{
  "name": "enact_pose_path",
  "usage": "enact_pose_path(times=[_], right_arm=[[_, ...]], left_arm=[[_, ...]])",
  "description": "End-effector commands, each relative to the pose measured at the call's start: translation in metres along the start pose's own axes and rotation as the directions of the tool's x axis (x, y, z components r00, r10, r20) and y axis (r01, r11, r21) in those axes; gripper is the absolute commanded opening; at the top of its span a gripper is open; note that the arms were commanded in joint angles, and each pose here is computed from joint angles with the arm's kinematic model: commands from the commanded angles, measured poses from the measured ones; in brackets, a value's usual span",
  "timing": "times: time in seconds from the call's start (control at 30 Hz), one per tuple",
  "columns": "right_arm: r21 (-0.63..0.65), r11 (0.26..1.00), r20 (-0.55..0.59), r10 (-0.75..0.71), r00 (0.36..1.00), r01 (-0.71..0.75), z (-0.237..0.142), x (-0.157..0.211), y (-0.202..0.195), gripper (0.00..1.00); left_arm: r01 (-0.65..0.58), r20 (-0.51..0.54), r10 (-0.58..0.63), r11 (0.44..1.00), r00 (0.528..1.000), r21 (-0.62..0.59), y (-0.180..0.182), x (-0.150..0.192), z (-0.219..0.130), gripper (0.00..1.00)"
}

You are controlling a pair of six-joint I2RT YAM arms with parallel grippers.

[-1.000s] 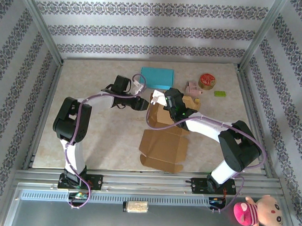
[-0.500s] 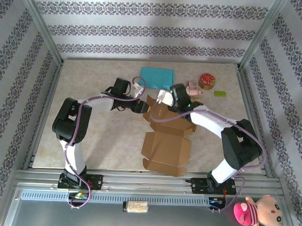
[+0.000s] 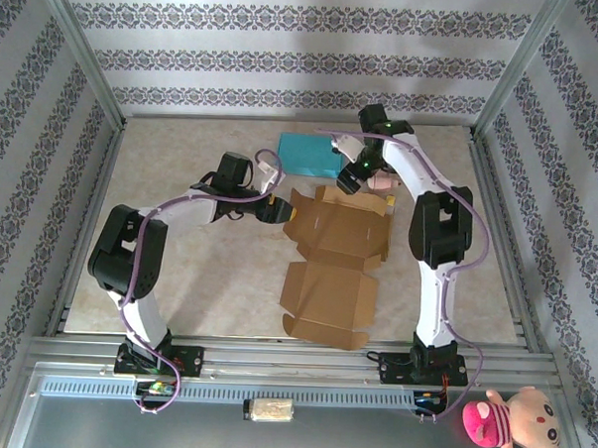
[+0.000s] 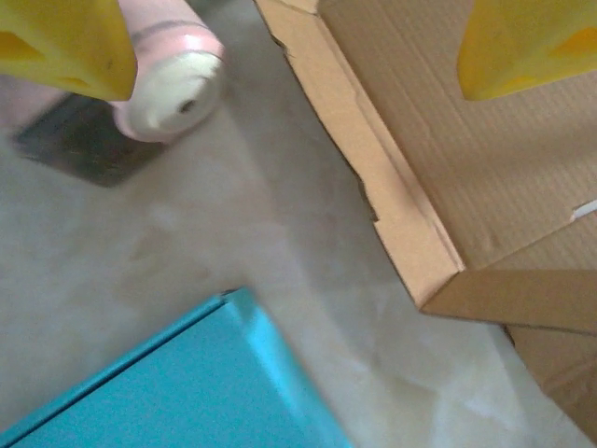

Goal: Fold the paper box

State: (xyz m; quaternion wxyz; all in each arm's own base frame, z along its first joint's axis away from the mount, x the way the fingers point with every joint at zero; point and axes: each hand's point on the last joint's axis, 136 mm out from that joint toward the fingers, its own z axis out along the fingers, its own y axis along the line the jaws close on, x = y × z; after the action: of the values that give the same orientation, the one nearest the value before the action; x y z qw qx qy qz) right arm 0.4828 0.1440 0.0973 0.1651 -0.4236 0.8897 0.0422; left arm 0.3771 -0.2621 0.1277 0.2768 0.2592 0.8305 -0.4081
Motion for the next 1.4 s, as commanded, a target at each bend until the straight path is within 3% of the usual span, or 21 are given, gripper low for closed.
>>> enact_pose_path(times=[0.0,0.23,0.47,0.57,0.9,1.07,1.2,1.37], right_arm=[[-0.085,0.996,-0.06,0.026,0.998,-0.031,0.004,0.009,0.015,0.87],[-0.089,0.996,-0.12,-0.004,0.993,-0.006,0.035,0.022,0.011,0.73],[-0.128,0.992,-0.165,-0.028,0.986,0.007,0.051,0.036,0.02,0.61],[-0.123,0.992,-0.176,-0.046,0.983,0.024,0.051,0.038,0.021,0.5],[-0.017,0.988,-0.152,-0.156,0.976,0.155,0.019,0.025,0.016,0.05],[0.095,0.964,-0.116,-0.239,0.964,0.25,-0.015,0.009,0.014,0.0],[0.322,0.865,-0.091,-0.375,0.922,0.384,-0.046,-0.014,0.006,0.0],[0.612,0.589,-0.157,-0.564,0.811,0.528,-0.076,-0.041,0.007,0.0]], left_arm=[[0.006,0.001,-0.006,1.0,1.0,-0.004,-0.005,0.002,-0.006,0.61],[-0.002,-0.004,0.002,1.0,1.0,-0.018,-0.003,0.002,-0.007,0.7],[0.005,-0.011,-0.005,1.0,1.0,-0.026,-0.002,0.003,-0.008,0.73],[0.0,-0.008,-0.001,1.0,1.0,-0.027,-0.002,0.002,-0.008,0.73],[-0.018,0.02,0.019,0.997,1.0,-0.078,0.003,-0.002,-0.015,0.74],[0.0,0.068,0.009,0.989,0.998,-0.146,0.013,-0.011,-0.028,0.74],[0.085,0.143,-0.05,0.964,0.988,-0.25,0.033,-0.026,-0.049,0.74],[0.238,0.286,-0.144,0.915,0.947,-0.326,0.064,-0.05,-0.085,0.76]])
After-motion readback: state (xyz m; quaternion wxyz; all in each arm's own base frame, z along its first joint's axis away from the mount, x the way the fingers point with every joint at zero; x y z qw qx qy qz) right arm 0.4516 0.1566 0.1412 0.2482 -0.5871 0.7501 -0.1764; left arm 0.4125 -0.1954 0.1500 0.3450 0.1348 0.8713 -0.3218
